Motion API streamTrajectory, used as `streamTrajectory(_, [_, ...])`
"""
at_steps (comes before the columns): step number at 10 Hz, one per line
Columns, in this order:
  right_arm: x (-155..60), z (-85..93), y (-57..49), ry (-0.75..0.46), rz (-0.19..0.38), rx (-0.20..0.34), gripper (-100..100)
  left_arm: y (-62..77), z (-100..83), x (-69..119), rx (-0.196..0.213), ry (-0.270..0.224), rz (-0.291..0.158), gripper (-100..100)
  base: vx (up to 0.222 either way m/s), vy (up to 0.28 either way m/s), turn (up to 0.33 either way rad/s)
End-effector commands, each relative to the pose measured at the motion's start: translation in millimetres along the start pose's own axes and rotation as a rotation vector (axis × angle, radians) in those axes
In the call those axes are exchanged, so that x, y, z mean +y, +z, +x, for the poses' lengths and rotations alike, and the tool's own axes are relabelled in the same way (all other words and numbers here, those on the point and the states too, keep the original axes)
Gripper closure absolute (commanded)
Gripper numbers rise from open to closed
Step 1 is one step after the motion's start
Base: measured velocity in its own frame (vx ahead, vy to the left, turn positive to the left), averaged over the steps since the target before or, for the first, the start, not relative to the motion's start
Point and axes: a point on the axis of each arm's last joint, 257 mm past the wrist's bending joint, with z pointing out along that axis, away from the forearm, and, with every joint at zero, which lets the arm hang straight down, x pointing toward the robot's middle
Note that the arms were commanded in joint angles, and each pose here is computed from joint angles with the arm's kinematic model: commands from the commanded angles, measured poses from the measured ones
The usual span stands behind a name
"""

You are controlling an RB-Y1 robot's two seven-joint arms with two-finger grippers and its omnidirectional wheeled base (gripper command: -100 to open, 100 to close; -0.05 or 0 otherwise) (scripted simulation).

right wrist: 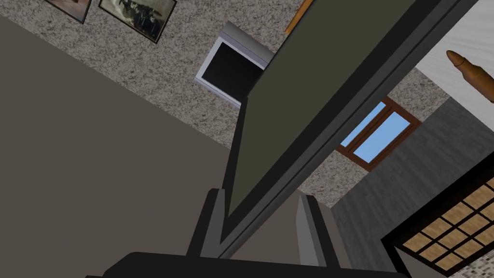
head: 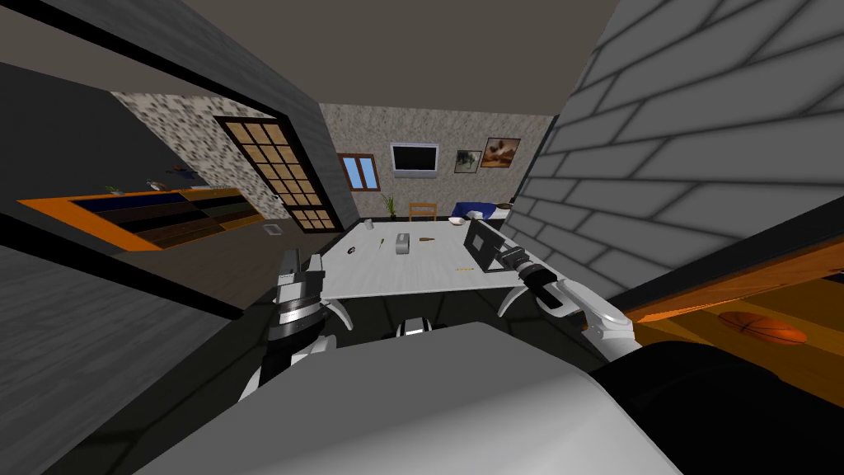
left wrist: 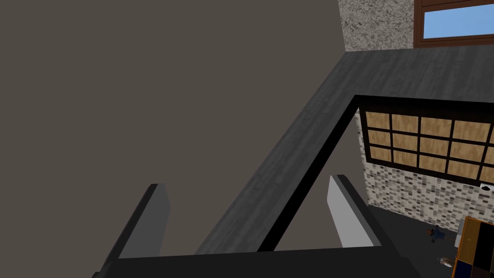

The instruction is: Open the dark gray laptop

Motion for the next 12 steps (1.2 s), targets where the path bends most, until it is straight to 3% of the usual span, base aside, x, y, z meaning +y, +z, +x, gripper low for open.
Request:
streamTrajectory(1, [-6, 4.7, 4.1, 0.104, 0.009, 0.003, 100, 0.0, 0.0, 0.0, 0.000, 0.000, 0.000, 0, -0.042, -0.068, 0.023])
streamTrajectory(3, [-10, 7.4, 7.5, 0.182, 0.014, 0.003, 100, 0.0, 0.0, 0.0, 0.000, 0.000, 0.000, 0, -0.046, -0.056, 0.031])
streamTrajectory(4, [-7, 3.7, 7.6, 0.156, 0.008, -0.002, 100, 0.0, 0.0, 0.0, 0.000, 0.000, 0.000, 0, -0.018, -0.023, 0.013])
streamTrajectory(7, [-1, 25.4, 14.4, 0.369, 0.029, 0.006, 100, 0.0, 0.0, 0.0, 0.000, 0.000, 0.000, 0, -0.049, -0.104, 0.061])
streamTrajectory(12, [11, 46.4, 21.5, 0.574, 0.048, 0.012, 100, 0.0, 0.0, 0.0, 0.000, 0.000, 0.000, 0, -0.033, -0.097, 0.037])
